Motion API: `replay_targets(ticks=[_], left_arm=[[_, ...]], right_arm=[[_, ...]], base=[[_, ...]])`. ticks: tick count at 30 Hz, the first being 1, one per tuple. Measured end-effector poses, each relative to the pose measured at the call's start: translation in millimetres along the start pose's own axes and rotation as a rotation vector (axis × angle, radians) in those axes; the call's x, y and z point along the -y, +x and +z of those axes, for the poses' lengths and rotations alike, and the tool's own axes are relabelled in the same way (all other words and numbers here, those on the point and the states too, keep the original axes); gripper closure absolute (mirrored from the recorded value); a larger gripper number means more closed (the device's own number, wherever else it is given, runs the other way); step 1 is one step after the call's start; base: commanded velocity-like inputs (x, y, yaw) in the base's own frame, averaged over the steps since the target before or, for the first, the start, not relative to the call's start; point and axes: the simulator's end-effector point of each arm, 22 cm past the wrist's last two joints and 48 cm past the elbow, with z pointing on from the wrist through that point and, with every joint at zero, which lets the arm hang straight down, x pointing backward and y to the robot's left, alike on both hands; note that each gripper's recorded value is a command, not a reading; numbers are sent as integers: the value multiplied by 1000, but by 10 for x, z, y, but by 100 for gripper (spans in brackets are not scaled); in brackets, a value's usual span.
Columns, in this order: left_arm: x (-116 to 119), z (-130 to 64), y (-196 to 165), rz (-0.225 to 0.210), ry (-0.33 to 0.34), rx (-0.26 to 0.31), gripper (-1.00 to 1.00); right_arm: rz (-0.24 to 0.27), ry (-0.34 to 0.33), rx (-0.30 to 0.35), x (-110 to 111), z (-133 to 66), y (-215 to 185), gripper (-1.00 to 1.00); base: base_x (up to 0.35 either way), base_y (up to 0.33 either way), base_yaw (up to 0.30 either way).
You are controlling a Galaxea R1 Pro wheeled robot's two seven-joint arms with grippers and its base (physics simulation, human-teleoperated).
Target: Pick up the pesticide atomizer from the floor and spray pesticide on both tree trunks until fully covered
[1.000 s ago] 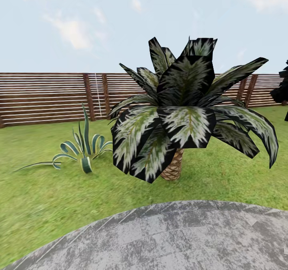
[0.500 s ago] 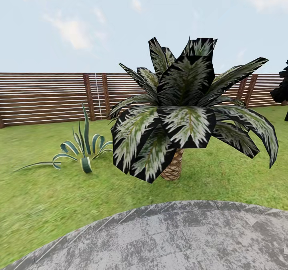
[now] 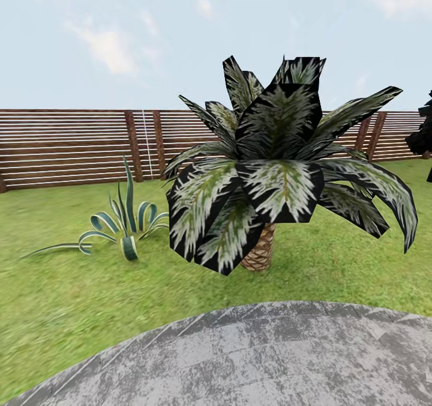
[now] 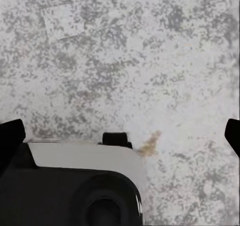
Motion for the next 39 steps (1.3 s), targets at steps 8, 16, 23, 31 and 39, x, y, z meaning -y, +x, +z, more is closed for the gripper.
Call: replay_targets(ticks=[8,16,23,31,39], left_arm=[[-18,133,-805,7,1,165,-100],[-86,271,-1899,12,-9,327,-100],[-164,290,-2194,8,-21,366,-100],[-350,295,-2045,7,-39,336,-100],[-359,305,-1921,-6,-42,312,-100]], right_arm=[[-18,27,205,238,61,-869,-100],[-16,29,433,239,15,-2084,-100],[-5,28,499,218,36,-2627,-100],[-9,11,442,150,122,-2408,-100],[-6,14,436,158,128,-2384,-100]], base=[[0,0,0],[0,0,0],[0,0,0],[0,0,0],[0,0,-181]])
